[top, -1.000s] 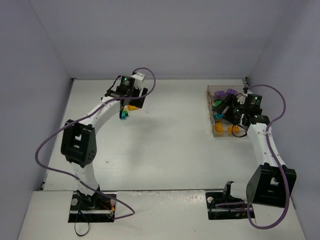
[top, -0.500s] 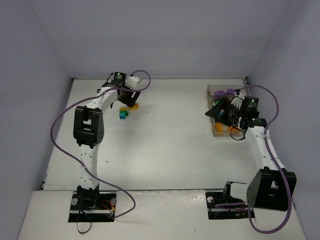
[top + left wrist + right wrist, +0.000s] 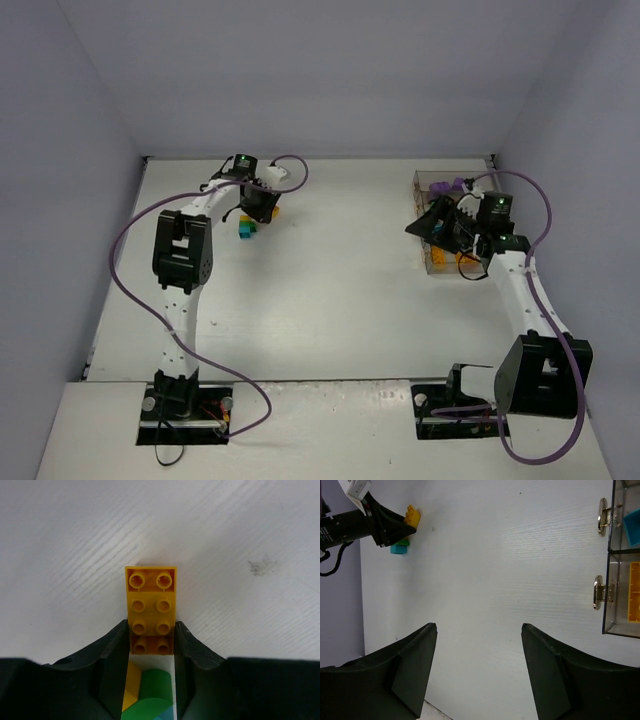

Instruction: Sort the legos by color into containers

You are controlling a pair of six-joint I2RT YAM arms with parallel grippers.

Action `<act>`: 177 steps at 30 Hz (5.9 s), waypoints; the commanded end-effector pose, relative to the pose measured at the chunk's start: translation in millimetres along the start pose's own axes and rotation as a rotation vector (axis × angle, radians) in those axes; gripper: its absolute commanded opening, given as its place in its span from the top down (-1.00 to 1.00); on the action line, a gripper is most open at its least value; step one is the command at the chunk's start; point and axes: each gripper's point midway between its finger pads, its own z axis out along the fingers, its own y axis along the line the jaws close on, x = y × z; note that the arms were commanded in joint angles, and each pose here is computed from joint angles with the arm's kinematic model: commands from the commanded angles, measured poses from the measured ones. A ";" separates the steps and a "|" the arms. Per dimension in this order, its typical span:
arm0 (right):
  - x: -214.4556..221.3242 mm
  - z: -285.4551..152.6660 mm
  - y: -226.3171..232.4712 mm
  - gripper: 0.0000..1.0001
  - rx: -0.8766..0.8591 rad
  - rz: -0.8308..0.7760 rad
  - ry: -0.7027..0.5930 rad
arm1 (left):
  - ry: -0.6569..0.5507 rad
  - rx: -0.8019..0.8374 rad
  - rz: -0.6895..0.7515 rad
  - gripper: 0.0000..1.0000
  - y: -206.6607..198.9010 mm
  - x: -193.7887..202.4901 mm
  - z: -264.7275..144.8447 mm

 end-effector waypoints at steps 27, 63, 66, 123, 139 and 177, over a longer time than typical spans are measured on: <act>16.9 77.7 199.0 -0.21 -0.391 -0.245 0.133 | -0.605 0.215 0.365 0.81 -227.0 -109.2 -197.4; -58.5 -39.6 -142.0 0.95 0.746 0.102 -0.190 | -0.392 -0.413 -0.463 -0.62 -86.4 27.0 -203.1; -48.0 -27.8 -151.7 0.84 0.748 0.125 -0.140 | -0.377 -0.440 -0.469 -0.62 -80.9 31.6 -201.1; -37.1 -9.5 15.7 -0.28 0.139 -0.146 -0.126 | -0.012 -0.503 -0.670 -0.02 8.5 38.8 -54.8; -25.2 0.3 14.5 -0.29 0.106 -0.140 -0.088 | 0.006 -0.458 -0.600 -0.36 3.5 42.4 -52.2; 14.6 20.8 167.3 -0.28 -0.385 -0.238 0.181 | -0.718 0.251 0.354 0.51 -216.3 -56.0 -220.0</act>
